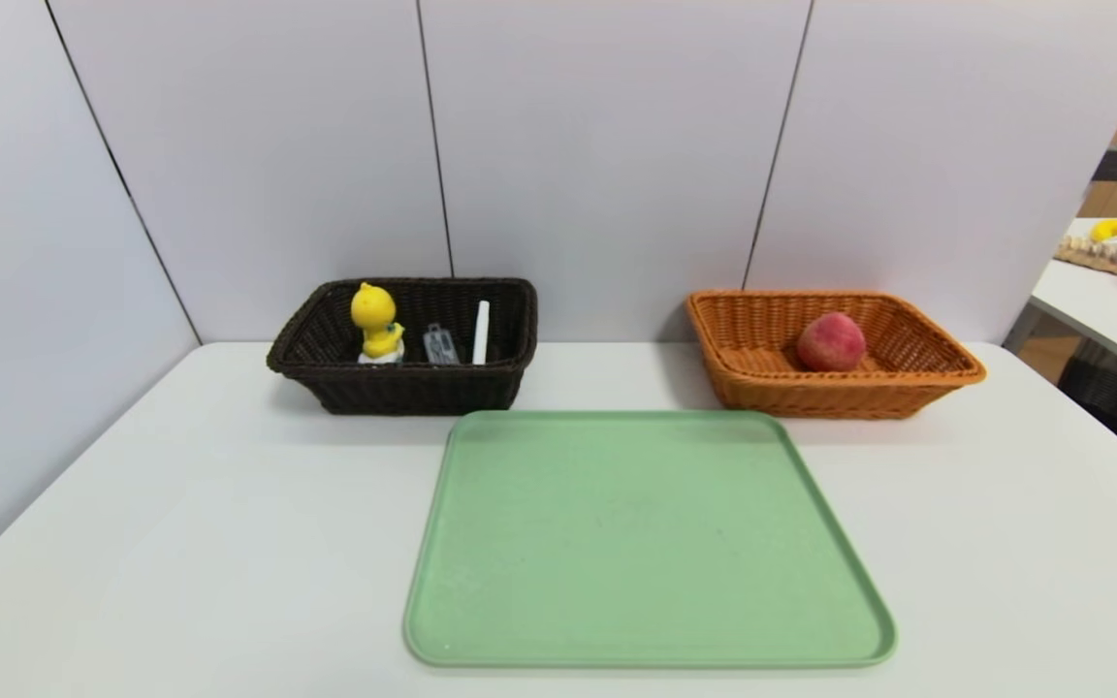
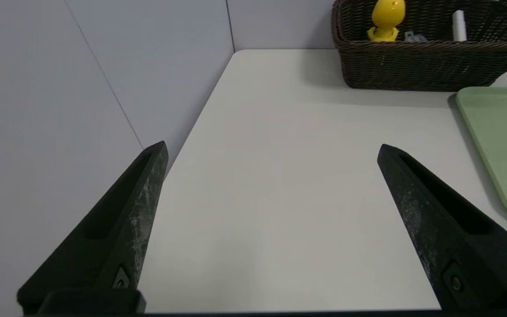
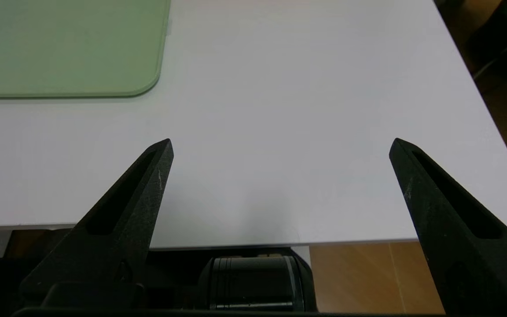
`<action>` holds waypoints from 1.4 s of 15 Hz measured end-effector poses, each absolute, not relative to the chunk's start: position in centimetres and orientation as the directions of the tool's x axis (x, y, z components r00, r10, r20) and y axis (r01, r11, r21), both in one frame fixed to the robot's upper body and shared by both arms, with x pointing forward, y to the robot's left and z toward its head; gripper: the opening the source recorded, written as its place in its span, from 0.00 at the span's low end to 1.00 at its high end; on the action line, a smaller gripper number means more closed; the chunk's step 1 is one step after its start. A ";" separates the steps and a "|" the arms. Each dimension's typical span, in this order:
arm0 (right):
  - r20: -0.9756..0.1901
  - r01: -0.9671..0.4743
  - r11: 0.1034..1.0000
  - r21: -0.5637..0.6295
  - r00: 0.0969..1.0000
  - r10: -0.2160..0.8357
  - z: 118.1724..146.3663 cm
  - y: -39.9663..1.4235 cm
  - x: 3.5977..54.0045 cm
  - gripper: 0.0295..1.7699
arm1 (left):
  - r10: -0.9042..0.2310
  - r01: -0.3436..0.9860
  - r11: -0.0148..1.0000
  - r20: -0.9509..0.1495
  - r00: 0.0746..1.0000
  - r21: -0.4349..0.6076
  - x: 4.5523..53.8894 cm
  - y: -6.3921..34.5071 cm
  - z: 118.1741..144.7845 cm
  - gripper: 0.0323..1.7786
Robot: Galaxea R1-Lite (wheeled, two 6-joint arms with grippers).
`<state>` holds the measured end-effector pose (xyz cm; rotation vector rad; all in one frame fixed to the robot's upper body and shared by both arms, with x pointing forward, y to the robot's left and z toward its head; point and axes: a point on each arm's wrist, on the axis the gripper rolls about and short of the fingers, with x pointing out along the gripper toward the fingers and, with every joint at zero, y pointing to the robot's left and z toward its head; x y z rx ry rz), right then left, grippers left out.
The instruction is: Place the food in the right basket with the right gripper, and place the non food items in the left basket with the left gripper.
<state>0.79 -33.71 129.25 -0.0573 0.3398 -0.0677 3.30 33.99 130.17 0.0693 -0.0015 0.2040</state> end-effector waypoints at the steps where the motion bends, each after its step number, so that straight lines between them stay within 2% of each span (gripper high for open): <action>1: -0.260 0.052 0.995 -0.089 0.963 -0.073 128.2 -33.7 0.6 0.96 | 0.178 -0.180 0.980 0.032 0.984 0.080 2.8 33.9 129.6 0.95; 4: 0.017 0.072 0.987 -0.145 0.997 -0.070 127.1 -33.7 1.3 0.96 | 0.105 -0.116 0.983 0.082 0.991 0.143 2.2 33.7 127.2 0.95; 6: 0.132 0.091 0.984 -0.154 0.989 -0.071 126.5 -33.7 2.3 0.96 | 0.099 -0.111 0.983 0.083 0.992 0.148 2.9 33.7 125.6 0.95; 9: 0.237 0.112 0.978 -0.178 0.969 -0.068 124.8 -33.7 4.2 0.96 | 0.096 -0.112 0.981 0.106 0.990 0.158 4.7 33.6 123.1 0.95; 13: 0.341 0.146 0.962 -0.232 0.938 -0.060 122.2 -33.7 6.1 0.96 | 0.084 -0.119 0.980 0.209 0.974 0.161 6.5 33.6 120.9 0.95; 14: 0.332 0.148 0.960 -0.238 0.941 -0.062 121.9 -33.8 6.2 0.96 | 0.067 -0.099 0.983 0.194 0.979 0.158 6.6 33.6 120.5 0.95; 17: 0.202 0.124 0.962 -0.243 0.976 -0.075 120.3 -33.8 6.7 0.96 | -0.004 -0.010 0.987 0.083 0.997 0.160 6.9 33.4 119.1 0.95; 21: 0.047 -0.009 0.974 -0.228 0.999 0.020 118.7 -33.6 6.9 0.96 | -0.052 0.052 0.986 -0.004 0.999 0.161 6.9 33.3 118.2 0.95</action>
